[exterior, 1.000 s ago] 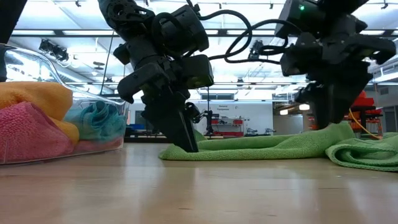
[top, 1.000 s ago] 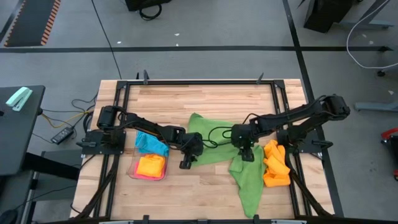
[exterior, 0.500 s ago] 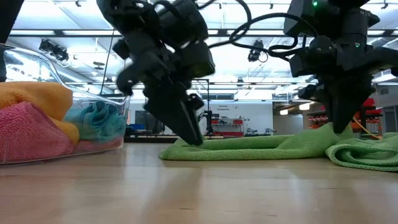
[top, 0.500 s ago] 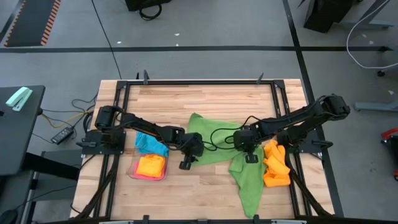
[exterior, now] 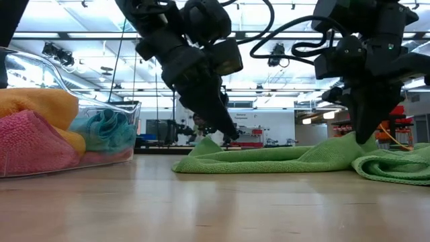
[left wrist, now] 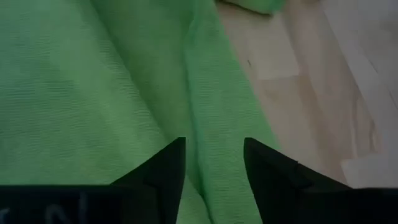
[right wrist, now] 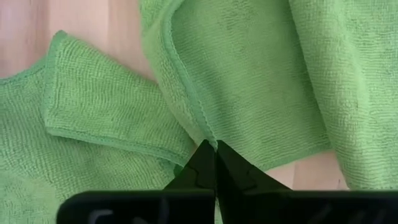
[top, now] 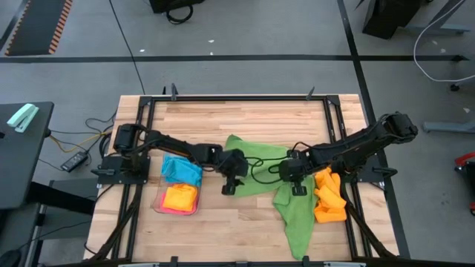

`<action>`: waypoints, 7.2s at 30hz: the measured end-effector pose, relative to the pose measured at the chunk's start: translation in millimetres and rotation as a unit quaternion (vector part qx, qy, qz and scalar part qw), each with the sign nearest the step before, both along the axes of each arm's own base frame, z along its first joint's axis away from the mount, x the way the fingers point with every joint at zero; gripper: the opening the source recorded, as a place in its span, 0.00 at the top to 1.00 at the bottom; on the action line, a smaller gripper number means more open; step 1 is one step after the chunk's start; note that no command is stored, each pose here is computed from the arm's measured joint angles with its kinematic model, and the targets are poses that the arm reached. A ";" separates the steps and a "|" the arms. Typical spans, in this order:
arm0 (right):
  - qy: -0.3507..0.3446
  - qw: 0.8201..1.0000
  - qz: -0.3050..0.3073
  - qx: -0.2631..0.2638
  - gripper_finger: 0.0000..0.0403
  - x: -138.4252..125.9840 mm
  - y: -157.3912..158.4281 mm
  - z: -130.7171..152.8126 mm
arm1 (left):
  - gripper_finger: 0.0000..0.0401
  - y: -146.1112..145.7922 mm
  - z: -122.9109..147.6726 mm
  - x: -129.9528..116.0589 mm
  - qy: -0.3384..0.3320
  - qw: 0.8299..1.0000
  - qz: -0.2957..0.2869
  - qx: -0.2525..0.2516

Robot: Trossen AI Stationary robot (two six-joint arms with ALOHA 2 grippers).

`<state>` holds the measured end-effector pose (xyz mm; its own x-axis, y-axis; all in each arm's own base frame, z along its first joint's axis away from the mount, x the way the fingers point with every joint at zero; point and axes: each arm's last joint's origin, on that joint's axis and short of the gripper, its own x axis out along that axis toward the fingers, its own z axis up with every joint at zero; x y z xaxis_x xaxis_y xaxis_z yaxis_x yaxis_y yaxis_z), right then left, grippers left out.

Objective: Fold microfiber towels
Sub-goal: Fold the left green microfiber cloth

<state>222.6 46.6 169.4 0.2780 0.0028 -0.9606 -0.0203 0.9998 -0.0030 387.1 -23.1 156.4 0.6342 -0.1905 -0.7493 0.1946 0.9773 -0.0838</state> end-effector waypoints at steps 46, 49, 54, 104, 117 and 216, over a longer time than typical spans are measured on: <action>-0.025 0.981 0.136 -0.134 1.00 -0.5 52.8 64.7 | 0.57 18.8 -47.2 10.1 0.008 0.993 -0.034 -0.116; -0.025 0.982 0.135 -0.133 0.99 -0.5 52.8 64.7 | 0.58 18.7 -46.8 9.3 0.012 0.991 -0.039 -0.125; -0.025 0.982 0.134 -0.133 0.99 -0.6 52.8 64.6 | 0.62 16.9 -46.5 6.6 0.025 0.987 -0.056 -0.147; -0.049 0.984 0.095 -0.145 0.99 -10.8 31.3 105.3 | 0.97 28.3 90.7 0.5 0.186 0.974 -0.081 0.100; -0.090 0.991 0.074 -0.069 0.99 -14.3 -8.5 177.5 | 0.98 48.0 195.0 -20.0 0.085 0.981 -0.076 0.154; -0.042 0.986 -0.069 -0.147 0.99 0.1 -85.0 52.5 | 0.94 108.6 45.1 -16.7 0.118 0.990 0.062 0.054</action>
